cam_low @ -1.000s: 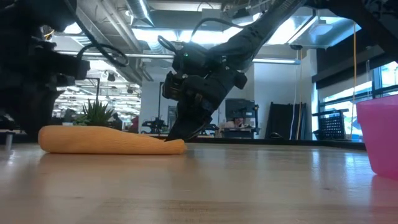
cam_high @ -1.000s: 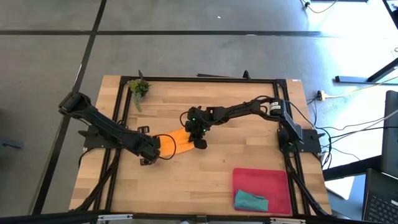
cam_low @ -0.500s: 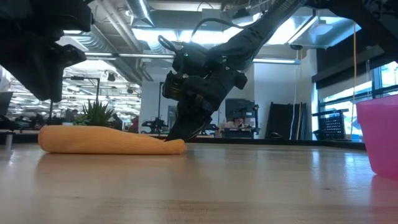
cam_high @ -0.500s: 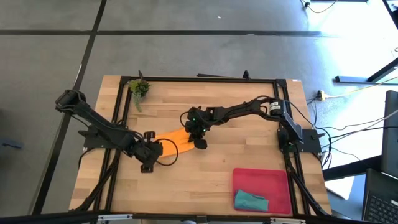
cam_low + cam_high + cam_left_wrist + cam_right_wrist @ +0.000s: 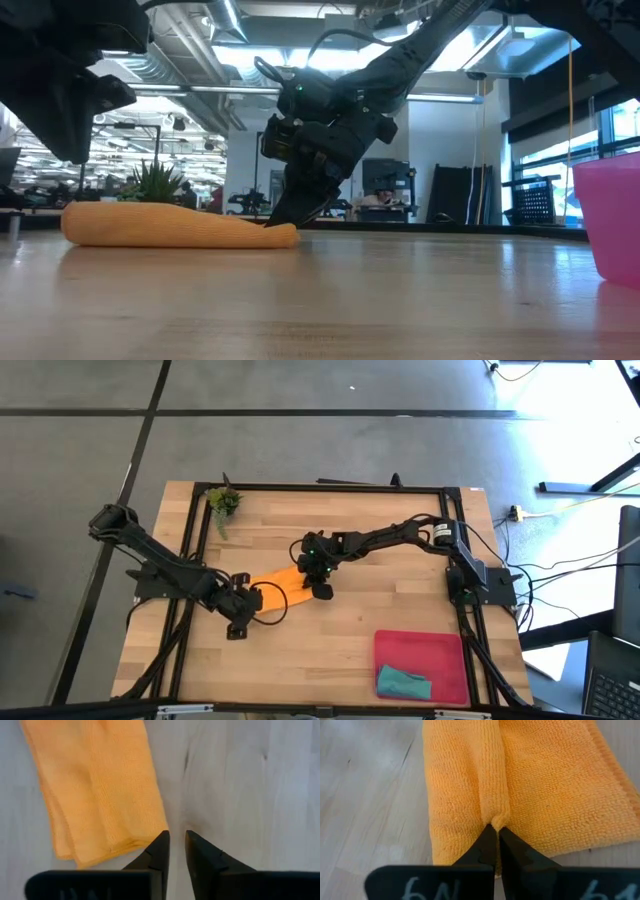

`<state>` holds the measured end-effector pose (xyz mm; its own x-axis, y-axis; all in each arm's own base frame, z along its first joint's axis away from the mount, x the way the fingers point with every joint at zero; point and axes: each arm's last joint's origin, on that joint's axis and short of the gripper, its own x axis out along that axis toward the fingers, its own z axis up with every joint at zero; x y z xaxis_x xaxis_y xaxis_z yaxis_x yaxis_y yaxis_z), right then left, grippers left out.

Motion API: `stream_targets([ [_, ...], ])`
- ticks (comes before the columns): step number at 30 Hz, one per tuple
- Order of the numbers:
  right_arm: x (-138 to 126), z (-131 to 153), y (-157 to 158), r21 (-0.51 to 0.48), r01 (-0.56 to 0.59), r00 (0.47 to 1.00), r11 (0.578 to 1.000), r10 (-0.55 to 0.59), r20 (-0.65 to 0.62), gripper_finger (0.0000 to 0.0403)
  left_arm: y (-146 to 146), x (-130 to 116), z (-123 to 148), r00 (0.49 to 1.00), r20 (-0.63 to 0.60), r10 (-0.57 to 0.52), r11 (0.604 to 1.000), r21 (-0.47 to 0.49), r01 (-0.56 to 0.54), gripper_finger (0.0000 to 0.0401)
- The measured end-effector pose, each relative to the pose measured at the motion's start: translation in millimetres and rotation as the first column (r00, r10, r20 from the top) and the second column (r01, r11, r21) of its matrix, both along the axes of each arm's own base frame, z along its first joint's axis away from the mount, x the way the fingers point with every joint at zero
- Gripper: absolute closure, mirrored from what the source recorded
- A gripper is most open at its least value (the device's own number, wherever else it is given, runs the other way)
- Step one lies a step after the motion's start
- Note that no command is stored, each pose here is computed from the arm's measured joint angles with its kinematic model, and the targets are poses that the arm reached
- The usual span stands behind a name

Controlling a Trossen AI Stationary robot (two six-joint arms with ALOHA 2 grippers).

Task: Roll microfiber towels into tight, uniform cylinder then place into a basket
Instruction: Roll the orange microfiber cloth

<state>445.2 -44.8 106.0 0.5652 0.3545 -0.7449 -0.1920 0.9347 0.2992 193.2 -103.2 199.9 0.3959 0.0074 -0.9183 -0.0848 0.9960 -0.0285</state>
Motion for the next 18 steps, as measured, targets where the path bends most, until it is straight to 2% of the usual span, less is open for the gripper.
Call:
stream_targets([
  [5, 0, 0, 0, 0.000, 0.000, 1.000, 1.000, 0.000, 0.002, 0.0394, 2, 1, 0, 0.999, 0.004, 0.037, 0.999, 0.005, -0.037, 0.0354],
  [13, 0, 0, 0, -0.002, -0.001, 1.000, 1.000, 0.001, 0.004, 0.0394, 0, 5, -5, 0.999, 0.001, 0.034, 0.999, 0.013, -0.034, 0.0292],
  [18, 0, 0, 0, -0.002, -0.001, 1.000, 1.000, 0.001, 0.004, 0.0394, -2, 11, -23, 0.998, -0.064, 0.014, 0.996, 0.092, -0.008, 0.0265],
])
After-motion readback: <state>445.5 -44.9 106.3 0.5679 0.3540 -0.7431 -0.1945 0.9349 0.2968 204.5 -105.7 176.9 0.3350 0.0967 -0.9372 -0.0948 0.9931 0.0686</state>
